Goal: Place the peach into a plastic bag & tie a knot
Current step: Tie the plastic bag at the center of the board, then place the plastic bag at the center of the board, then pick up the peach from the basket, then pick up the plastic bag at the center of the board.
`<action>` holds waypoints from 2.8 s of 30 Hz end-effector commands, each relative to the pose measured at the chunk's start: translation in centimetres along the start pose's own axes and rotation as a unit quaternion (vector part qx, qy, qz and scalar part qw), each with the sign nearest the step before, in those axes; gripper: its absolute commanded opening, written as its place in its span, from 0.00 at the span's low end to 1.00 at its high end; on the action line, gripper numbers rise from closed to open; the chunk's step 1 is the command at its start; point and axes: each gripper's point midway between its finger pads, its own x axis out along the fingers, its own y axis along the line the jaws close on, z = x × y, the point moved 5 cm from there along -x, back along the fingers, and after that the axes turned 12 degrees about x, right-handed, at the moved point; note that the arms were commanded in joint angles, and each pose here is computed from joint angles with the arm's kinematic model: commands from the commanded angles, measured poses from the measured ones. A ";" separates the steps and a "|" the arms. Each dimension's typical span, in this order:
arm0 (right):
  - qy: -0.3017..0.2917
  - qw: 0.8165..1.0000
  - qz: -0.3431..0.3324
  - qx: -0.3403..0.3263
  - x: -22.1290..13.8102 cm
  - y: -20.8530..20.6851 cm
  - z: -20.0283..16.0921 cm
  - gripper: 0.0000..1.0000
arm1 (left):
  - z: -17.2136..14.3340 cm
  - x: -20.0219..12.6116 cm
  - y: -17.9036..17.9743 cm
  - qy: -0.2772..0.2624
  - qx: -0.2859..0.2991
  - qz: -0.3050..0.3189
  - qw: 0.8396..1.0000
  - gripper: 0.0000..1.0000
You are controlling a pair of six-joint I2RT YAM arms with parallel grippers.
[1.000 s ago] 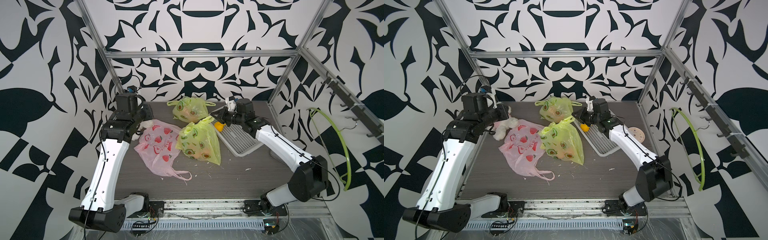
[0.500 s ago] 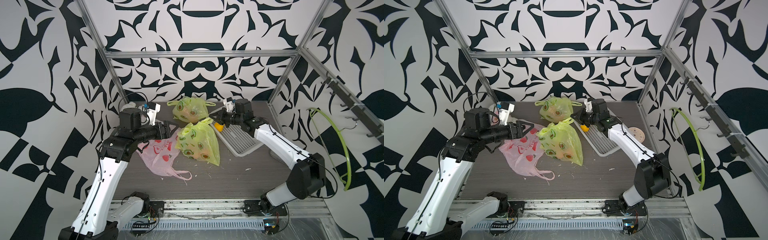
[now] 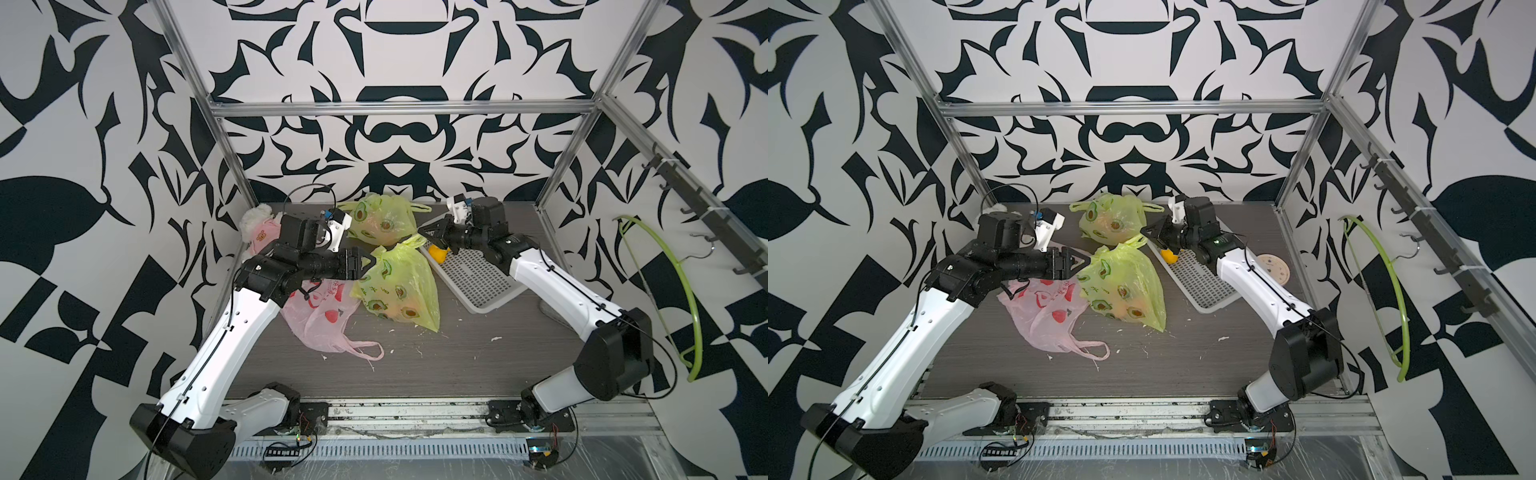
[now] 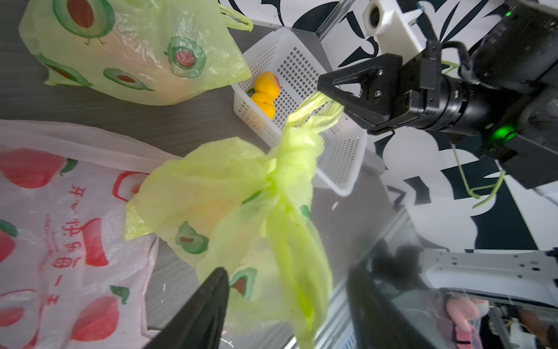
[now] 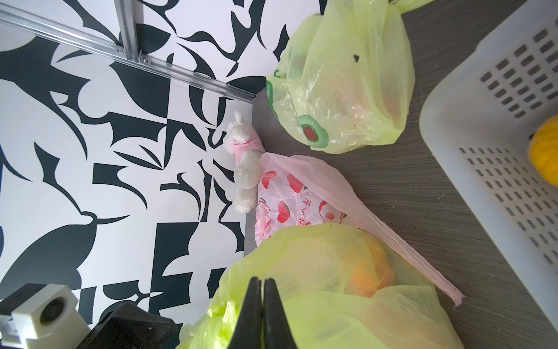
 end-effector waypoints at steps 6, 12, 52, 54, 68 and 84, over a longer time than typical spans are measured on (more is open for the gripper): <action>-0.006 0.999 0.042 -0.022 -1.4 2.2 -0.3 0.00 | 0.5 0.5 -0.3 0.007 0.010 0.007 1.000 0.52; -0.003 0.999 0.044 -0.017 -1.2 2.0 -0.3 0.00 | 0.2 1.3 -0.9 0.020 0.017 -0.003 1.000 0.41; -0.062 0.996 0.052 -0.029 0.6 2.9 15.3 0.00 | 12.4 -7.8 13.9 -0.116 0.007 0.375 0.920 0.00; -0.028 0.998 0.043 -0.021 2.6 2.1 16.4 0.08 | 13.4 -7.4 15.0 -0.113 -0.004 0.388 0.915 0.44; -0.052 0.992 -0.043 -0.111 -1.8 0.1 12.8 0.60 | -4.2 0.6 12.9 0.059 -0.152 0.365 0.917 0.76; -0.052 0.988 -0.078 -0.123 -7.1 -2.7 7.0 0.56 | -15.4 12.9 12.6 0.314 -0.036 0.365 0.875 0.83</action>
